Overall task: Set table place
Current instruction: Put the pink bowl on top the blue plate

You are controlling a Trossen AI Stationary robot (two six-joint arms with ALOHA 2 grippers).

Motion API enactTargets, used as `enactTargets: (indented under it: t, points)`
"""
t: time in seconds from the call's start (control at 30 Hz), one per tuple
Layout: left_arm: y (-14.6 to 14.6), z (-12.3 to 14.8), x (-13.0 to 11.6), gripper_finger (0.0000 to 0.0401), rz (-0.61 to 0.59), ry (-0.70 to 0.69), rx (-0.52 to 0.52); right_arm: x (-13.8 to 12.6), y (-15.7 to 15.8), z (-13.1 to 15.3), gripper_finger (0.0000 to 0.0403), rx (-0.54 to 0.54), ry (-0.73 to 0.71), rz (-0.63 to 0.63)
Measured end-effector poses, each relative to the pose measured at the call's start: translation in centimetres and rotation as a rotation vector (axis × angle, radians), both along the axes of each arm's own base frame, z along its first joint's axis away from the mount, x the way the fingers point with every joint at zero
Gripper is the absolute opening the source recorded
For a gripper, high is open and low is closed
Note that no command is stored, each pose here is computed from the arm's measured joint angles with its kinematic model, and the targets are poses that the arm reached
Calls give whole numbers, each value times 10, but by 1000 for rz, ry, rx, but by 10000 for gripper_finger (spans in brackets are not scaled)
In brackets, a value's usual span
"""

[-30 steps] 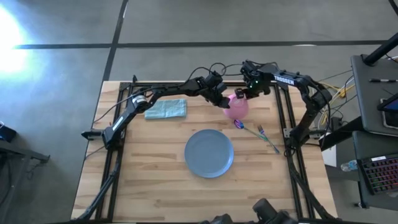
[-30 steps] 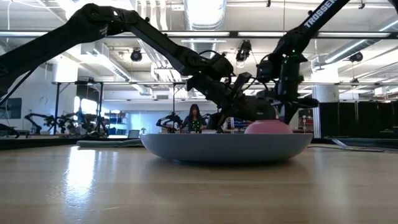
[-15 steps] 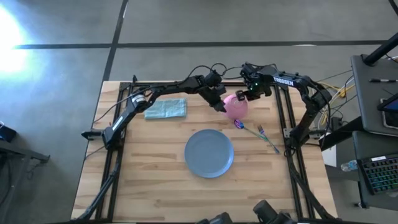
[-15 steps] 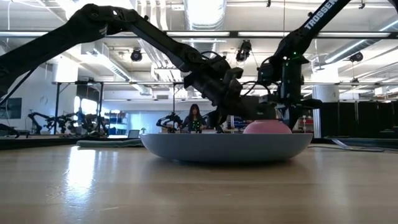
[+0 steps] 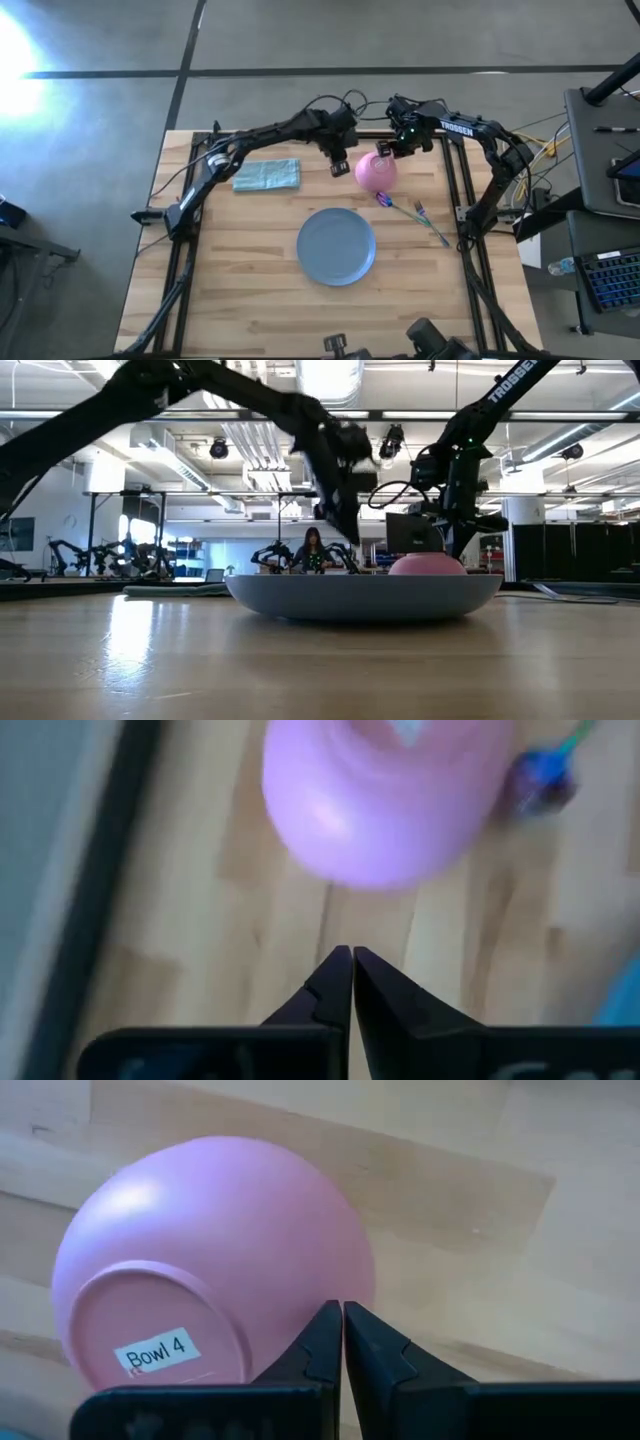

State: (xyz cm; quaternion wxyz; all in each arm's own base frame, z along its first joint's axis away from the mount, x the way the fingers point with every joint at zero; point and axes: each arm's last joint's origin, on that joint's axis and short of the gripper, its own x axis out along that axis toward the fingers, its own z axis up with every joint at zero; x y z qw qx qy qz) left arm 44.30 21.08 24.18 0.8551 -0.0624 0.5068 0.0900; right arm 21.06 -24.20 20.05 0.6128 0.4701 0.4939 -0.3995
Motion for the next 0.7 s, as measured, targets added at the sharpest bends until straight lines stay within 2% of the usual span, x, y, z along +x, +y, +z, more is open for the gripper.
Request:
enactTargets:
  t: [0.13,0.2,0.27,0.37,0.5,0.57,0.7]
  points:
    - [0,-31,1,0,13,94,-101,-1,1,0,9,18,8,-38]
    - [-1,-35,3,0,6,95,-145,-1,1,0,9,27,13,-55]
    - [-2,-38,5,0,31,100,-143,-2,2,0,9,35,15,-76]
    - [2,-35,13,0,94,13,-126,-1,2,0,9,45,8,-102]
    - [5,-20,21,0,174,-121,-172,1,4,0,9,74,-15,-118]
    - [4,-21,22,0,185,-138,-223,3,6,0,9,79,-18,-124]
    - [2,-39,22,0,194,-95,-291,9,10,0,9,78,-30,-106]
